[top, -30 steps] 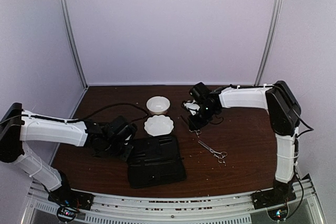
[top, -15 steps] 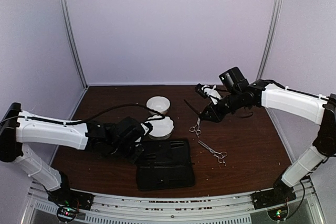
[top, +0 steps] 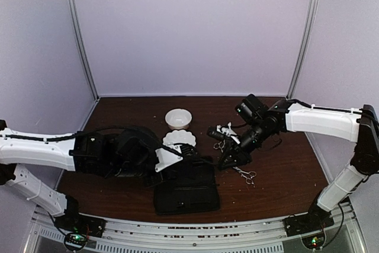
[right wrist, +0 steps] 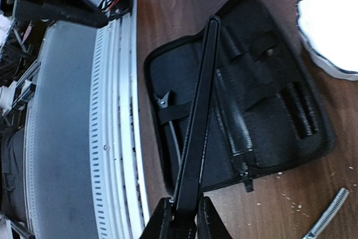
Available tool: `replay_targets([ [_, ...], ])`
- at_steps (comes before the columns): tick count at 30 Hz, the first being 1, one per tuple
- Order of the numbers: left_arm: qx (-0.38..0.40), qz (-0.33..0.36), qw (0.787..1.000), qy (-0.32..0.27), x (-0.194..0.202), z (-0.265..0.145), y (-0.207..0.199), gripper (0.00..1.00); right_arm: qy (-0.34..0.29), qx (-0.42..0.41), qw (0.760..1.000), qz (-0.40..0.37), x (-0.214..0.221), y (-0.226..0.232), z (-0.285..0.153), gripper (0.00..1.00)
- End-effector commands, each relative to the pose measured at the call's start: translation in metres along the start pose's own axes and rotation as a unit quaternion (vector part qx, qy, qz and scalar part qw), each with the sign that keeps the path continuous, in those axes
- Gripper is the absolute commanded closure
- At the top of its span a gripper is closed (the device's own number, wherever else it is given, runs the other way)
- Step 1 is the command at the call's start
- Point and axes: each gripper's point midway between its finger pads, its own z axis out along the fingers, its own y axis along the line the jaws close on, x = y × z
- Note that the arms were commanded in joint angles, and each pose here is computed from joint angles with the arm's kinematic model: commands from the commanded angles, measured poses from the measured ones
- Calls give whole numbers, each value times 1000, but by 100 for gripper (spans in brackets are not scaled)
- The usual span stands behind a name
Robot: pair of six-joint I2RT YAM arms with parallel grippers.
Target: Sort the hair-cutting tools
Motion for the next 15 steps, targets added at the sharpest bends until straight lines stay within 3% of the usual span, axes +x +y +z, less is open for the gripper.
replay_targets([
  [1, -4, 94, 996, -4, -19, 0, 0, 56, 27, -83, 996, -13, 17, 32, 11, 88],
  [7, 10, 162, 987, 8, -28, 13, -14, 58, 44, -129, 990, -20, 26, 51, 14, 88],
  [15, 43, 192, 980, 15, -40, 25, -34, 62, 49, -134, 990, -24, 29, 53, 17, 88],
])
